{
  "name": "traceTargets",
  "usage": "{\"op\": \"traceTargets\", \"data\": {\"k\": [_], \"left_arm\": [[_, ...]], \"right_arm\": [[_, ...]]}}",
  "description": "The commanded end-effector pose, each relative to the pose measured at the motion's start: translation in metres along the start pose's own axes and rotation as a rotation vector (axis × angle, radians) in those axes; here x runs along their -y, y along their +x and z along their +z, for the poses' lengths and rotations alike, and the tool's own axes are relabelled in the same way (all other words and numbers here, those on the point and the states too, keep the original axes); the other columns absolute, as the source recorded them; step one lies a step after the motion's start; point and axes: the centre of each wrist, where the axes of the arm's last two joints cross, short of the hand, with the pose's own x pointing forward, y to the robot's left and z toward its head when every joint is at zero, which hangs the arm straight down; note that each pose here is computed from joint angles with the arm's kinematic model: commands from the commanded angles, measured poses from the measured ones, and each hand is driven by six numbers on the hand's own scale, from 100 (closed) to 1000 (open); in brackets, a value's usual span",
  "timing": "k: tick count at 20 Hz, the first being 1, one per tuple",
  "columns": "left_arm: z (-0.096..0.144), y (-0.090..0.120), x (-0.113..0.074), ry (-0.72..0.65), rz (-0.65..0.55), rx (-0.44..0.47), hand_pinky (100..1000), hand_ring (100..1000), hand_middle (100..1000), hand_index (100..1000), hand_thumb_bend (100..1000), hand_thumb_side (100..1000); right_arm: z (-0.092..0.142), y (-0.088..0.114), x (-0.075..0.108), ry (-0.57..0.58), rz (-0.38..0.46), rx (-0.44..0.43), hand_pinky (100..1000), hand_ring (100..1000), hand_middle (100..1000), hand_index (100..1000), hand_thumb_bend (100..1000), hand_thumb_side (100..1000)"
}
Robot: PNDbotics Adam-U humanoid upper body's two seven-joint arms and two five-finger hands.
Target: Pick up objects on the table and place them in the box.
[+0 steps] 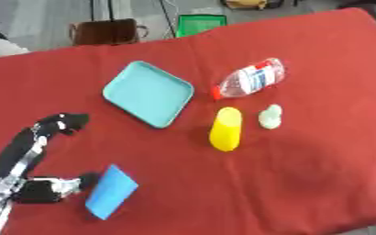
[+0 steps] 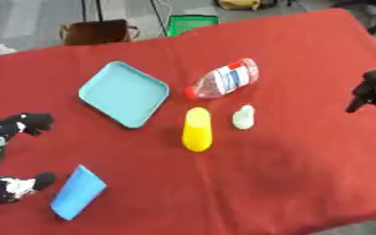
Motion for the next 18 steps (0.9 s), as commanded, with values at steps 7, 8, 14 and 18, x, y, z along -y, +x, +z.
{"op": "traceTargets", "data": {"k": [7, 8, 14, 18], "left_arm": [[-0.008, 0.011, 0.004, -0.093, -0.13, -0.022, 745, 746, 762, 920, 815, 806], [-0.009, 0.012, 0.005, -0.112, -0.147, -0.027, 749, 733, 758, 917, 844, 820], [-0.012, 0.018, 0.013, -0.199, -0.319, -0.083, 768, 678, 723, 901, 985, 830], [-0.015, 0.024, 0.02, -0.216, -0.443, -0.11, 770, 604, 677, 885, 1000, 804]], "right_arm": [[-0.002, 0.008, 0.009, 0.105, 0.107, 0.067, 577, 575, 630, 813, 100, 656], [-0.002, 0.008, 0.009, 0.105, 0.106, 0.068, 577, 575, 630, 813, 100, 655], [-0.003, 0.007, 0.007, 0.106, 0.103, 0.071, 577, 575, 630, 813, 100, 656], [-0.004, 0.007, 0.007, 0.106, 0.102, 0.074, 577, 575, 630, 813, 100, 655]]}}
